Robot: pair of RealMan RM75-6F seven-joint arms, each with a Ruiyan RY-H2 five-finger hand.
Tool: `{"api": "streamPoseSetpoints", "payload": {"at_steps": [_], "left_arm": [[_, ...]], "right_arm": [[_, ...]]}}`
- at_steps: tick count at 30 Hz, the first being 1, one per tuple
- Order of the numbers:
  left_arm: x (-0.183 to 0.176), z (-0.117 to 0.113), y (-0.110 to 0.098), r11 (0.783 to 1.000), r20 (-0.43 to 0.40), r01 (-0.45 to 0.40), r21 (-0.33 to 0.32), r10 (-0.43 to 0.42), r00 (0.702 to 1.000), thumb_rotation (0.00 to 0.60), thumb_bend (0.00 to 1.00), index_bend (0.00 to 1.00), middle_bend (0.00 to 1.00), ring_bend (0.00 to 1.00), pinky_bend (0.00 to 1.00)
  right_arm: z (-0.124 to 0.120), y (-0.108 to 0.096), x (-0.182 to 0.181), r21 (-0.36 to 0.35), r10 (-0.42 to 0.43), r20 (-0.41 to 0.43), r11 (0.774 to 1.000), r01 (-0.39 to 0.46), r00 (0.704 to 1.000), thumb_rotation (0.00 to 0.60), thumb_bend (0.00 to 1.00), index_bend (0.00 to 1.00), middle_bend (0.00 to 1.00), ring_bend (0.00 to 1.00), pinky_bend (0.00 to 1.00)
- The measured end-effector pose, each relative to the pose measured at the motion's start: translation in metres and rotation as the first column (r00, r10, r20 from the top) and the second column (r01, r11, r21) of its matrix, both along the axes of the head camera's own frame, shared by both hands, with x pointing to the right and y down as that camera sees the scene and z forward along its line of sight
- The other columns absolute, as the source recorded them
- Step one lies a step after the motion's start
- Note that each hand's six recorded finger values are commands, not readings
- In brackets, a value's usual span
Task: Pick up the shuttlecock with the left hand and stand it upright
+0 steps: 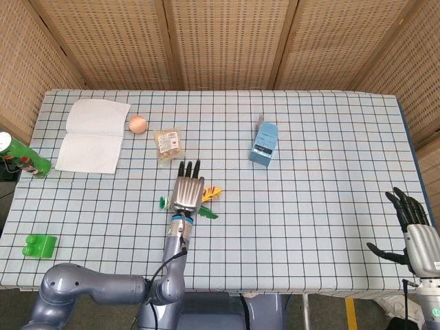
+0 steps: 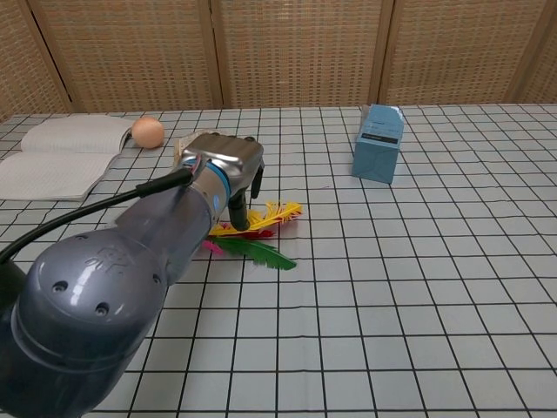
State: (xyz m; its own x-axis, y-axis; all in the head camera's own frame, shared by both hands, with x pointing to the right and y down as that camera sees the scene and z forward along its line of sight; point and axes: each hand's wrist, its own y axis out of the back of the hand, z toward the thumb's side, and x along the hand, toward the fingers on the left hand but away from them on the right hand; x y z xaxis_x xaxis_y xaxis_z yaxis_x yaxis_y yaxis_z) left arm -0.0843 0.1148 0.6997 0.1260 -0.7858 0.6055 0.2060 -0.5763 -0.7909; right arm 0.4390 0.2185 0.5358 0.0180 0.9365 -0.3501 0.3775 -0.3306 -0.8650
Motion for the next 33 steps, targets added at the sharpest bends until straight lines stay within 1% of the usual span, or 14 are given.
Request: {"api": "streamPoseSetpoints", "payload": {"at_steps": [7,13,21,25,33], "left_arm": [[0.0,0.003,0.001,1.0,0.013,-0.003,-0.001,0.004,1.0,0.6,0.27,0.43,0.0,0.0,0.0],[-0.003,0.009,0.001,1.0,0.044,-0.009,0.006,0.009,0.999,0.6,0.27,0.43,0.0,0.0,0.0],[-0.003,0.017,0.005,1.0,0.058,-0.015,-0.007,0.015,0.998,0.6,0.27,0.44,0.0,0.0,0.0],[0.0,0.02,0.009,1.0,0.048,-0.016,-0.02,0.017,0.999,0.6,0.27,0.45,0.0,0.0,0.0],[0.001,0.023,0.013,0.999,0.06,-0.022,-0.031,0.024,0.998,0.6,0.27,0.5,0.0,0.0,0.0]], "right_arm": [[0.0,0.0,0.0,0.0,-0.001,0.003,1.0,0.001,1.0,0.6,0.08,0.05,0.0,0.0,0.0],[-0.001,0.0,-0.001,0.006,-0.001,0.011,1.0,0.001,1.0,0.6,0.08,0.05,0.0,0.0,0.0],[-0.001,-0.001,-0.001,0.011,-0.003,0.017,1.0,0.003,1.0,0.6,0.08,0.05,0.0,0.0,0.0],[-0.002,-0.001,-0.001,0.015,-0.002,0.022,1.0,0.002,1.0,0.6,0.08,0.05,0.0,0.0,0.0],[-0.004,-0.002,0.0,0.026,0.002,0.031,1.0,-0.003,1.0,0.6,0.08,0.05,0.0,0.0,0.0]]}}
